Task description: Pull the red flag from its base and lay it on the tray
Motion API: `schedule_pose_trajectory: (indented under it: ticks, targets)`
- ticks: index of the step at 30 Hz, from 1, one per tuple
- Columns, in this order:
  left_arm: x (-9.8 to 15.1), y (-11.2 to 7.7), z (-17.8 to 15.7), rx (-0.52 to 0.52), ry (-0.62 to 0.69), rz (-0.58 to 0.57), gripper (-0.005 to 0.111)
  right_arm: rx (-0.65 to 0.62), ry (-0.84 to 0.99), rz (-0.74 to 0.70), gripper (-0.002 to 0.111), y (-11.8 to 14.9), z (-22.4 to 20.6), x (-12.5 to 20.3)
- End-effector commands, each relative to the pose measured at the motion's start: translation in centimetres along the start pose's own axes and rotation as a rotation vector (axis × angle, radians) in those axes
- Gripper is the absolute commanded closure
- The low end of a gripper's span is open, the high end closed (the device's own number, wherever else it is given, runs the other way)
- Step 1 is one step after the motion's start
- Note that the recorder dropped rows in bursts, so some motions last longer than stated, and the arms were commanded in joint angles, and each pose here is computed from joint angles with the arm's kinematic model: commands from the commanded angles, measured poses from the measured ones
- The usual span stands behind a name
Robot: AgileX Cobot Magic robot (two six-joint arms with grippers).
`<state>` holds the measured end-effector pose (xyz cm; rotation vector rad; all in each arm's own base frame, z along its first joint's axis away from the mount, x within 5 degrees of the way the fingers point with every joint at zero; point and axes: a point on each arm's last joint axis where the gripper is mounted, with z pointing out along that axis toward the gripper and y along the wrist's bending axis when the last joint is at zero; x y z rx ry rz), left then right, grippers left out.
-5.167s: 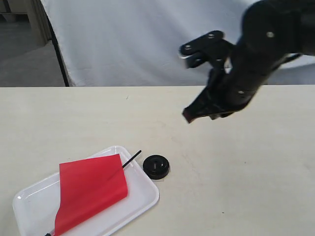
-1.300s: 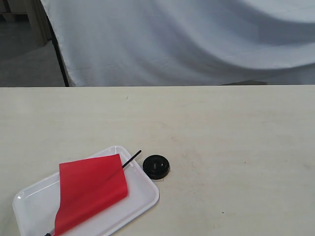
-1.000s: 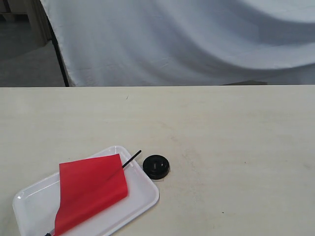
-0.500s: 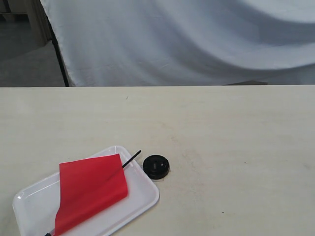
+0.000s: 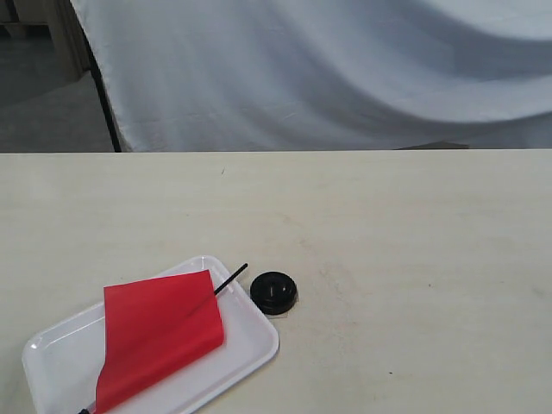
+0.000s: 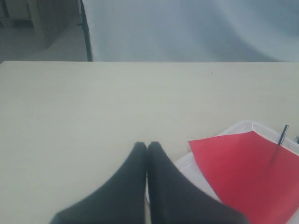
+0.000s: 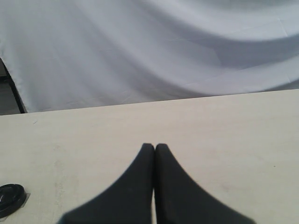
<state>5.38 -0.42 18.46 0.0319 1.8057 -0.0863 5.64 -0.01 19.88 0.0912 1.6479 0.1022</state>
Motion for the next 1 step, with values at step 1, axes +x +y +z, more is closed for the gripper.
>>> schedule_pose_trajectory:
  ticks: [1]
  targets:
    - [0.05,-0.02,0.01,0.004,0.001,0.002,0.107,-0.004,-0.001,-0.013,0.108,0.01,-0.02,0.05]
